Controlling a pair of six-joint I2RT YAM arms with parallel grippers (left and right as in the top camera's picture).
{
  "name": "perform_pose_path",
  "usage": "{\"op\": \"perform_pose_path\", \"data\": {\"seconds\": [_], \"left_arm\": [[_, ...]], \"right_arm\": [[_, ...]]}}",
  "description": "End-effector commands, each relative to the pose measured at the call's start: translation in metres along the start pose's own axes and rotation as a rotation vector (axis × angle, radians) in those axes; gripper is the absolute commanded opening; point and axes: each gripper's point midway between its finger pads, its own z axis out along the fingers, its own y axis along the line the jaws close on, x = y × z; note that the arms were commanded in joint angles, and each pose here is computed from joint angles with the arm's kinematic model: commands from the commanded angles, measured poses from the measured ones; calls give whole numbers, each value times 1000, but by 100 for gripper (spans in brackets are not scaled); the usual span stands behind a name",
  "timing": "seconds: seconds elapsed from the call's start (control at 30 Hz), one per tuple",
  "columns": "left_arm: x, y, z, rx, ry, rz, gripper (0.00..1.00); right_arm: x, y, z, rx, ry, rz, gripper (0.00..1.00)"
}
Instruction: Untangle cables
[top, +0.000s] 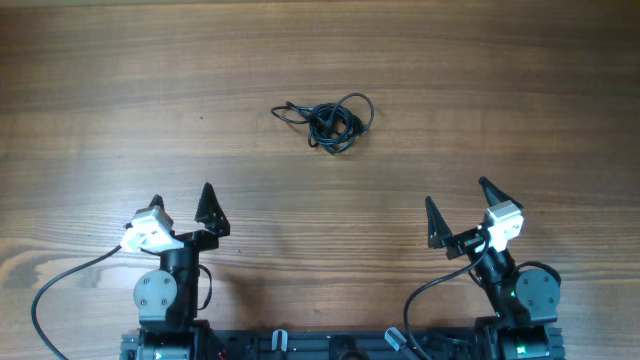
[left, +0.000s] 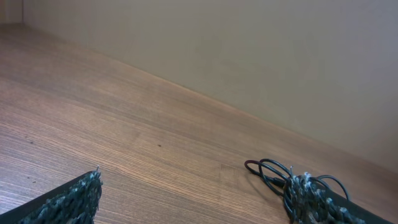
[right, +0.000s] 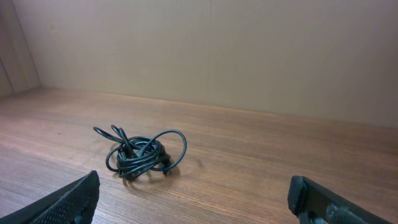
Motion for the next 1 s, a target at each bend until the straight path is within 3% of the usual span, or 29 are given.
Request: {"op": "perform_pose_path", "data": {"seconds": [0.0,0.23,0.57,0.77,0.97], "left_arm": [[1,-1,0,8,-4,13,100],[-8,-30,-4,161,-10,8,100],[-28,-53,-5,231,30,12,100],[-45,-77,8,277,147,11,100],[-63,-87,34,185,435,77,100]], "right_arm": [[-2,-2,0,13,-11,3,100],[-3,3,0,-18,-12,34,100],[-9,24,-4,-135,10,88,100],[-25,29,-8,-156,33,104,100],[-55,32,-8,-167,128,130,100]]}}
